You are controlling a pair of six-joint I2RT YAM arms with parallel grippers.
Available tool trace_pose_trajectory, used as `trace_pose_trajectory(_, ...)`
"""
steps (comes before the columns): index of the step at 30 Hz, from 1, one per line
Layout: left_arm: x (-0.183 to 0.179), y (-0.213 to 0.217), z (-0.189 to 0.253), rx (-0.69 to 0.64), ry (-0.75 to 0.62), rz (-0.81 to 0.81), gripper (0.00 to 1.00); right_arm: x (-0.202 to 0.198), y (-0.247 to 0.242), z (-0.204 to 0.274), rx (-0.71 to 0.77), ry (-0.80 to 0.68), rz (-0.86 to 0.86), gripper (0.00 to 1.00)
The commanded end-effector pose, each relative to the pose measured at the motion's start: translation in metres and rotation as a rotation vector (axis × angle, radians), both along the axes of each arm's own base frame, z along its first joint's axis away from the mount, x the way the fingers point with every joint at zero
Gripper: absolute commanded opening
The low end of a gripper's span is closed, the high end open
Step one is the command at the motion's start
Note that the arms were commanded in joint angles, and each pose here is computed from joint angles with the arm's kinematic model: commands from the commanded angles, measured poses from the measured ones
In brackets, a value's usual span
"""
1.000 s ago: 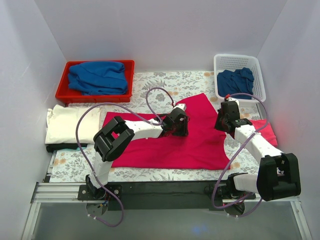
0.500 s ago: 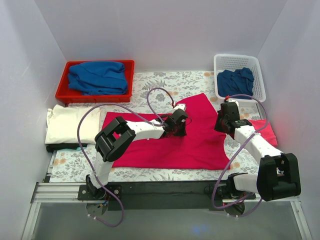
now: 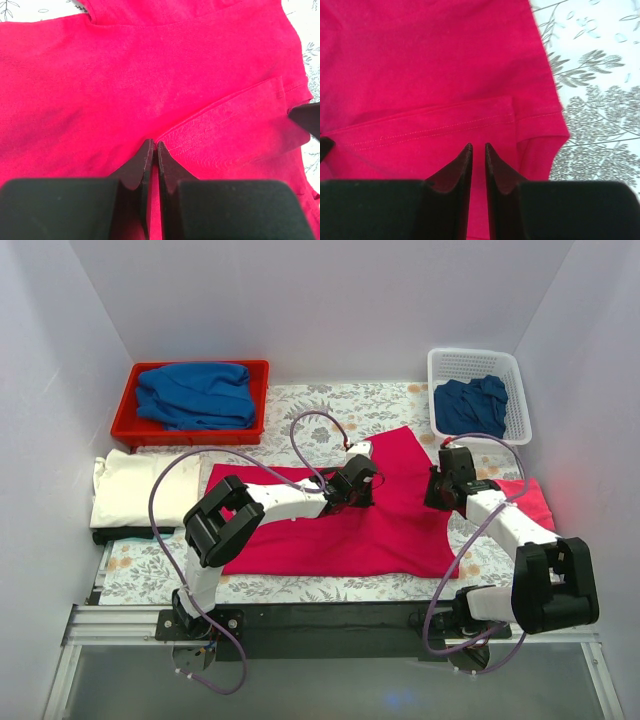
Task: Fold and stack the t-shirts
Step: Fold the flattened tshirt in 1/3 of the way
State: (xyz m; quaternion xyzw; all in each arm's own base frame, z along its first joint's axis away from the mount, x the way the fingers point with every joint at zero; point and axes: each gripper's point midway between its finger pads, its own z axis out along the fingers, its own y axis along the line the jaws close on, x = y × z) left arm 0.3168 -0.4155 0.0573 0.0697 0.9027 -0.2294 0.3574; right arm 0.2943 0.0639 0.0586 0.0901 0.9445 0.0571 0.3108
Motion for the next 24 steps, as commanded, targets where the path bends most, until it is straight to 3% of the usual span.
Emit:
trace_pose_trajectory(1,0.010,0.001,0.032,-0.029,-0.076,0.021,0.00,-0.008,0.016,-0.011,0.068,0.045,0.065,0.21)
trace_pose_trajectory(9,0.006,0.003,0.018,-0.007,-0.045,0.021,0.01,-0.030,0.013,-0.047,0.052,0.176,0.049,0.20)
trace_pose_trajectory(10,0.006,0.004,0.017,-0.004,-0.044,0.020,0.04,-0.033,0.011,-0.057,0.041,0.211,0.045,0.20)
trace_pose_trajectory(15,0.007,0.011,0.020,0.021,-0.064,0.033,0.43,-0.025,0.003,-0.069,-0.017,0.253,0.015,0.18)
trace_pose_trajectory(18,0.008,0.019,0.031,0.029,-0.089,0.052,0.58,-0.010,-0.006,-0.066,-0.071,0.246,-0.020,0.18)
trace_pose_trajectory(24,0.005,0.057,0.075,0.037,-0.163,0.148,0.68,0.005,-0.008,-0.043,-0.098,0.192,-0.031,0.18)
